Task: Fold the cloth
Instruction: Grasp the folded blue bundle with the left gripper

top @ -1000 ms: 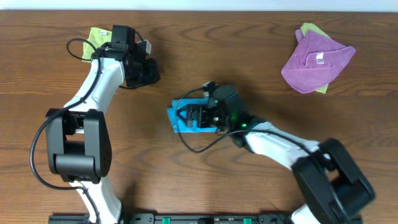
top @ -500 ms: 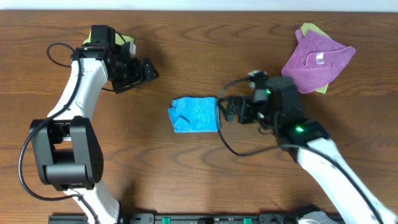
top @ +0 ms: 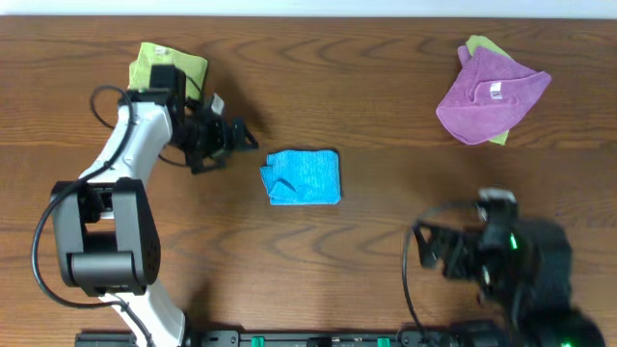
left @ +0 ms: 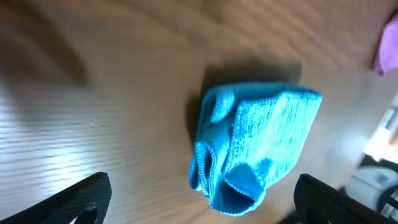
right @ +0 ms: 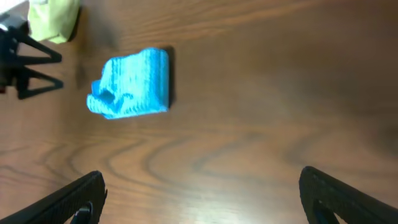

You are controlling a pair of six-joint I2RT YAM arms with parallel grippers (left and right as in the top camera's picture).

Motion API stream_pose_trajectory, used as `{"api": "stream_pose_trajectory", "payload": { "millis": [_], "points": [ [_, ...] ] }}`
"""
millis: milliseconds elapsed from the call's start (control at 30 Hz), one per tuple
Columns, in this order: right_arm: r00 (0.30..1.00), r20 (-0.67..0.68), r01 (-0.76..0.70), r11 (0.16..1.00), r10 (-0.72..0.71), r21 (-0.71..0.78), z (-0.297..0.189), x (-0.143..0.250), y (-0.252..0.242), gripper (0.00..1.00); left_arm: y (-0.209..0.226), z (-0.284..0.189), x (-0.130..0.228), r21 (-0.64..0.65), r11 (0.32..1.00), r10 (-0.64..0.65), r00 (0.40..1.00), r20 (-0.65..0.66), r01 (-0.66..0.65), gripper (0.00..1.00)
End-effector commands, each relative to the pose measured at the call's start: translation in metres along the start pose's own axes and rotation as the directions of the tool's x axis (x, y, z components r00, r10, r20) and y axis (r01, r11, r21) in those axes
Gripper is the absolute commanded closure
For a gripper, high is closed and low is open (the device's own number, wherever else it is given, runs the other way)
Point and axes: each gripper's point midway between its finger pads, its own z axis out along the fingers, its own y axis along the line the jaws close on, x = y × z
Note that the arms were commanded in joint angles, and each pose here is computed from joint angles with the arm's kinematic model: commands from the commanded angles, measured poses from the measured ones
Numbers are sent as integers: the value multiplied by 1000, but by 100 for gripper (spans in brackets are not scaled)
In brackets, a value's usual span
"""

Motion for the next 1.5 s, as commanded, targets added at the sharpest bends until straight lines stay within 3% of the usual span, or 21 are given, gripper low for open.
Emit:
{"api": "stream_pose_trajectory", "payload": {
  "millis": [0,167,433,1067,1300,1400,1467],
  "points": [
    [998,55,-25,1000,24,18,-10,16,-11,1,-14,6,14,118,993,-15,999,-36,19,5],
    [979,202,-31,999,38,-36,-32,13,-6,1,-10,19,21,128,991,-38,998,-49,44,5],
    [964,263,-46,999,47,-9,-35,3,-11,1,-21,46,35,141,987,-71,995,-76,81,5],
    [964,261,-46,999,47,-8,-35,3,-11,1,-2,89,58,157,965,-204,977,-63,211,5],
    [964,261,-46,999,47,-8,-35,3,-11,1,-11,109,69,165,974,-149,988,-51,155,4],
    [964,261,-46,999,47,-8,-35,3,-11,1,-11,115,72,127,983,-127,991,-37,130,0],
    [964,261,-46,999,47,-8,-35,3,-11,1,-10,119,72,98,989,-111,994,-22,112,12]
  ]
}}
